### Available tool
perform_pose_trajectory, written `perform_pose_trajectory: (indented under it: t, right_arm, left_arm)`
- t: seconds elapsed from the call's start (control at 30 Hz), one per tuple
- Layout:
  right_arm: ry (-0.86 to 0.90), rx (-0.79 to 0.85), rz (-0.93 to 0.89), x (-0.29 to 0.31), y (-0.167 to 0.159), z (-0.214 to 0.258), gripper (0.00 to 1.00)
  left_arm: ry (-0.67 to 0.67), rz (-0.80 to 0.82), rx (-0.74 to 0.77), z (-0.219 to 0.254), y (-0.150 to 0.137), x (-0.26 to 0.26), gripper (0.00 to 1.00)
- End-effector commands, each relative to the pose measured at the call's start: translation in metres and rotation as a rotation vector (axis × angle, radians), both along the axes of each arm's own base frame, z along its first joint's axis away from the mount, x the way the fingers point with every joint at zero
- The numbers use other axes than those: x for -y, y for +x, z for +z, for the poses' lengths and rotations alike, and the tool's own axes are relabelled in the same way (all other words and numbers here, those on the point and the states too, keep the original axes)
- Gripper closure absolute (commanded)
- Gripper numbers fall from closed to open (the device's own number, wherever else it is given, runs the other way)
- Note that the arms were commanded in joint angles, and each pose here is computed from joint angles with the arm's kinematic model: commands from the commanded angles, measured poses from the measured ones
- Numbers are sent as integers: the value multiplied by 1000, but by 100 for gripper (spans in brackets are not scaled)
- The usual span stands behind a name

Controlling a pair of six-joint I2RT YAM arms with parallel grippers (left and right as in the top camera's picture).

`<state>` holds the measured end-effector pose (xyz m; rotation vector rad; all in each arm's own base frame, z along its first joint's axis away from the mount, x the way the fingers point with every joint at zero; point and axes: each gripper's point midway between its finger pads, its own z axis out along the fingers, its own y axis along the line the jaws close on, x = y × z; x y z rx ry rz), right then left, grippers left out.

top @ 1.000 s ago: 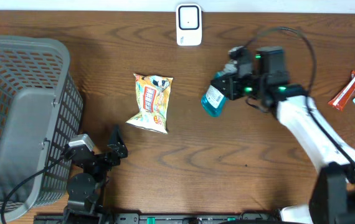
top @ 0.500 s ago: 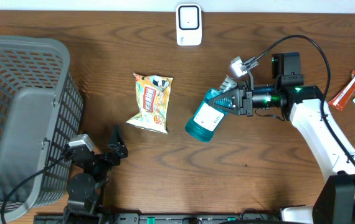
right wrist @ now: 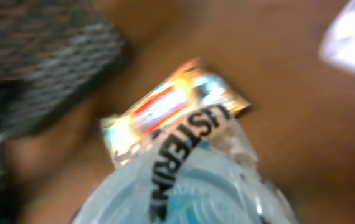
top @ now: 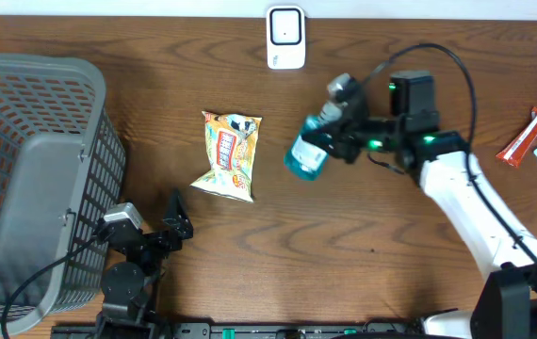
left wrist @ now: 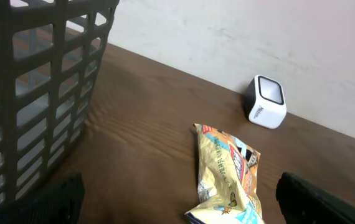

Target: Scan the item barcode

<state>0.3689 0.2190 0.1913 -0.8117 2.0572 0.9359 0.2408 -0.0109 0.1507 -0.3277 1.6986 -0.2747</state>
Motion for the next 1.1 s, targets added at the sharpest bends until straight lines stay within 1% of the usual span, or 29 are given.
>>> perform_pose_trajectory:
  t: [0.0, 0.07, 0.13, 0.23, 0.37, 0.47, 0.63, 0.73, 0.83, 0.93, 1.07]
  right_arm:
    - [-177, 162, -347, 21, 51, 12, 99]
    - [-223, 248, -457, 24, 74, 20, 99]
    - [-260, 293, -506, 24, 92, 22, 99]
    - [-332, 342, -573, 25, 129, 25, 99]
    - [-399, 386, -629, 21, 177, 32, 99]
    - [-486, 417, -683, 22, 210, 31, 99]
    - [-602, 479, -745, 9, 253, 21, 99]
    - [-648, 537, -779, -4, 270, 21, 99]
    - [-717, 602, -792, -19, 278, 20, 99]
    - [-820, 666, -843, -24, 281, 17, 99]
    - [-924, 678, -891, -18, 278, 12, 99]
  left_arm:
    - [21, 15, -40, -15, 0, -3, 2]
    - [21, 15, -40, -15, 0, -3, 2]
    - [21, 15, -40, -15, 0, -3, 2]
    - [21, 15, -40, -15, 0, -3, 2]
    - [21, 15, -40, -15, 0, -3, 2]
    - [21, 15, -40, -15, 0, -3, 2]
    - [21, 15, -40, -15, 0, -3, 2]
    - [20, 15, -40, -15, 0, -3, 2]
    - [21, 15, -40, -15, 0, -3, 2]
    - [20, 15, -40, -15, 0, -3, 2]
    - [20, 15, -40, -15, 0, -3, 2]
